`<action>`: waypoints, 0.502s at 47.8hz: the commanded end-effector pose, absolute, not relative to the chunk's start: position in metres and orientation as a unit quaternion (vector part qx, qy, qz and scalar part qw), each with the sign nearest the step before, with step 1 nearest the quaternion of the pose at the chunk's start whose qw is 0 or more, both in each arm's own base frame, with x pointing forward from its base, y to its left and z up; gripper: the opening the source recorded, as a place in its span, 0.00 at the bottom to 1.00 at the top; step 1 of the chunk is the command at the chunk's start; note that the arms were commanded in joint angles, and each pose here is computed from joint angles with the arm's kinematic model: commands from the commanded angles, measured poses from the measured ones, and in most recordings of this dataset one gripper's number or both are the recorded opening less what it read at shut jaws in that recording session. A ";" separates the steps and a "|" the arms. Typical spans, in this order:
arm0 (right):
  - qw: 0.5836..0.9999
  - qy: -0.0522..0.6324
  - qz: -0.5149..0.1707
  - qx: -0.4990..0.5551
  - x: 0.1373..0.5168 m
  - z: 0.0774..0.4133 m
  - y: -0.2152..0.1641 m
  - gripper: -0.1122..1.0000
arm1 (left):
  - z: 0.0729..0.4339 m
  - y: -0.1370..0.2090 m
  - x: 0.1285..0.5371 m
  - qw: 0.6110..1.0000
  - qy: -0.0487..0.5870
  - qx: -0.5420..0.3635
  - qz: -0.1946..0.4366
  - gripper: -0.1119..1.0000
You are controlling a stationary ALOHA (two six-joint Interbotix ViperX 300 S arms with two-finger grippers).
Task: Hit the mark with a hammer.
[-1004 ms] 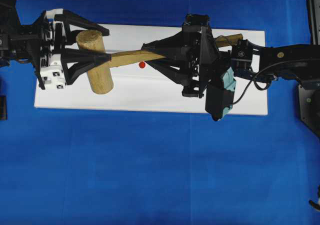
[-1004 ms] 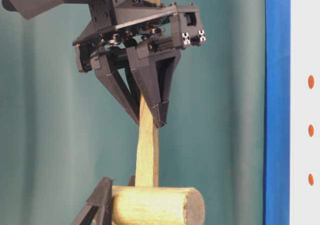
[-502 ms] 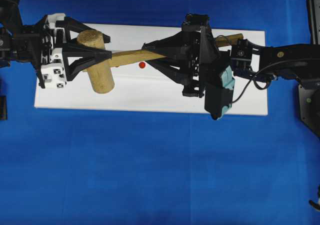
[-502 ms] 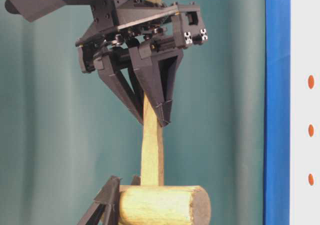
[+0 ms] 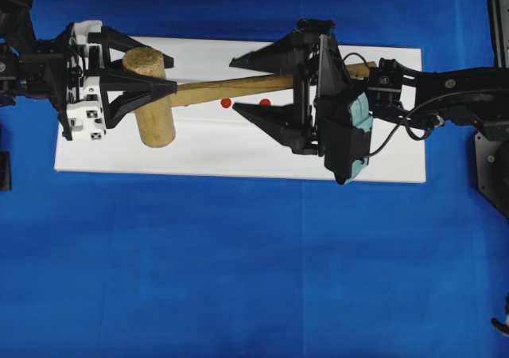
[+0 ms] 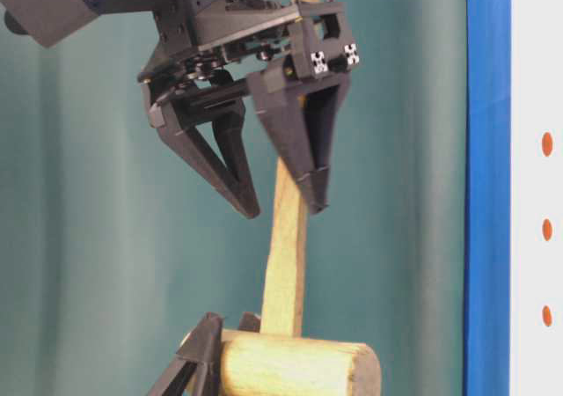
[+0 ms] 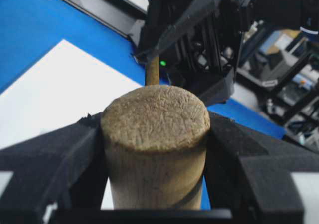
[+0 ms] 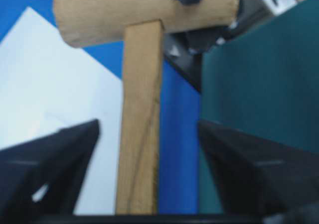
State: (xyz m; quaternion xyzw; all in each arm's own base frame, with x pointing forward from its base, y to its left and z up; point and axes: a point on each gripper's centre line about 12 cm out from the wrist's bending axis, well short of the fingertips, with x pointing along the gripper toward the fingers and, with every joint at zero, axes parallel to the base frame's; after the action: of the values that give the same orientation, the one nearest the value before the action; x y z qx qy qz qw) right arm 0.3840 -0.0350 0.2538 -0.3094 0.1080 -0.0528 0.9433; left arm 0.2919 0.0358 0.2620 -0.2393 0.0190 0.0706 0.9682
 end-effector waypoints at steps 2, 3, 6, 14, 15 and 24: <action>0.950 0.093 -0.057 -0.292 0.385 0.271 -0.033 0.94 | 0.271 0.035 0.291 0.976 0.013 -0.205 0.067 0.51; 0.951 0.095 -0.055 -0.289 0.385 0.271 -0.032 0.95 | 0.270 0.035 0.291 0.978 0.016 -0.197 0.067 0.51; 0.955 0.103 -0.052 -0.272 0.384 0.272 -0.031 0.92 | 0.269 0.035 0.291 0.984 0.025 -0.166 0.068 0.51; 0.966 0.117 -0.047 -0.227 0.383 0.274 -0.030 0.93 | 0.265 0.030 0.292 0.996 0.050 -0.049 0.055 0.51; 0.967 0.119 -0.047 -0.222 0.383 0.274 -0.030 0.93 | 0.264 0.029 0.292 0.996 0.053 -0.037 0.054 0.51; 0.973 0.129 -0.044 -0.187 0.383 0.272 -0.029 0.93 | 0.263 0.026 0.292 0.996 0.061 0.037 0.044 0.51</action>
State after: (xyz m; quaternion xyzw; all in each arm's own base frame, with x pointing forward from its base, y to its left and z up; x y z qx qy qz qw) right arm 0.3817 -0.0292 0.2532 -0.1966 0.1518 -0.0391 0.9679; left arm 0.2915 0.0273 0.2525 0.0235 0.0779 0.0467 0.9956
